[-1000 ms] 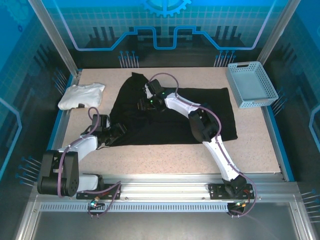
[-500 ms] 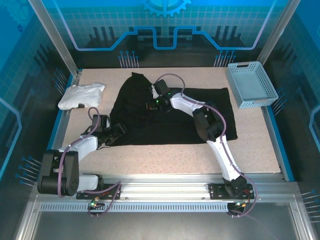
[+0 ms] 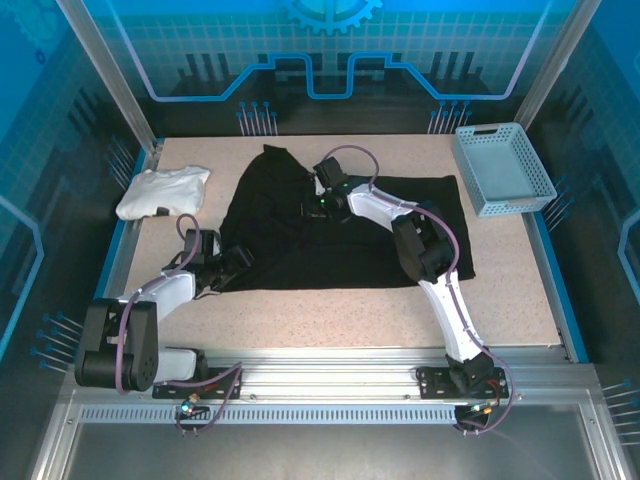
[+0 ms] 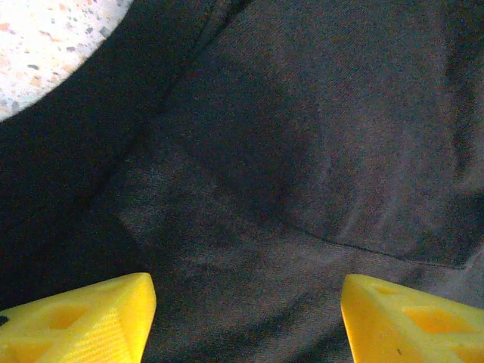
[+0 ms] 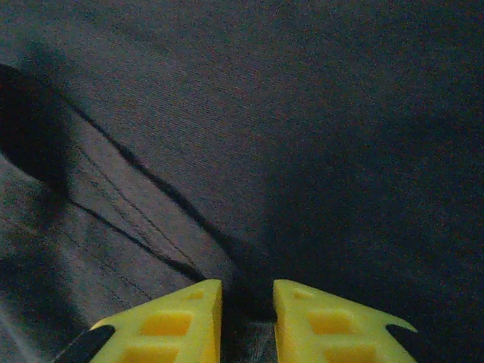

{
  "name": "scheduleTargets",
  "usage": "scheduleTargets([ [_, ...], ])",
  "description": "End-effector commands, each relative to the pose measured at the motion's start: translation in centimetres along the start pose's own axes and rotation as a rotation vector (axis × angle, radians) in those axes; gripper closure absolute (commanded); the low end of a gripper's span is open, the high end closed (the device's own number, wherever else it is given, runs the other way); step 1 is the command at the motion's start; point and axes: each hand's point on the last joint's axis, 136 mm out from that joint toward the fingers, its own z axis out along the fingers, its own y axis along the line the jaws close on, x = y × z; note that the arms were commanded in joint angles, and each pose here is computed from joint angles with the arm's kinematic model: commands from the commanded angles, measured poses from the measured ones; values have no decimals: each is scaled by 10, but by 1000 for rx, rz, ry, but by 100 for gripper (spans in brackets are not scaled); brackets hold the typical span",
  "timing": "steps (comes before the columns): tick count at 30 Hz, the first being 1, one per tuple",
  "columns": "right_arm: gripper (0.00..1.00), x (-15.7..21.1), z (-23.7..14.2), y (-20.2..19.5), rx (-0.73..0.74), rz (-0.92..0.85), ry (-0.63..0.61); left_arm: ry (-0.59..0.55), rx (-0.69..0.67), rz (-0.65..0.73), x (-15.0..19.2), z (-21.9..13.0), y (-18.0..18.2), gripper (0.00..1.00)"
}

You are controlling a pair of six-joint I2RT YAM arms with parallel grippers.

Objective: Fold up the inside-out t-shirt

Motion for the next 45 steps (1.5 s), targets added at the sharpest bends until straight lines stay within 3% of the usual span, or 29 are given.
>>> scheduleTargets([
  [1, 72, -21, -33, -13, 86, 10, -42, 22, -91, -3, 7, 0, 21, 31],
  [9, 61, -11, -117, -45, 164, -45, -111, -89, 4, 10, -23, -24, -14, 30],
  [17, 47, 91, -195, -146, 271, 102, 11, -66, 131, 71, -19, -32, -64, 29],
  [24, 49, 132, -183, -152, 233, 138, 116, -16, 132, 80, -15, -15, -72, 29],
  [39, 56, 91, -138, -176, 221, 199, 89, -9, 97, 114, -12, -11, -66, 28],
  [45, 57, 97, -149, -199, 218, 298, 90, -63, 50, 142, -21, -21, -60, 27],
])
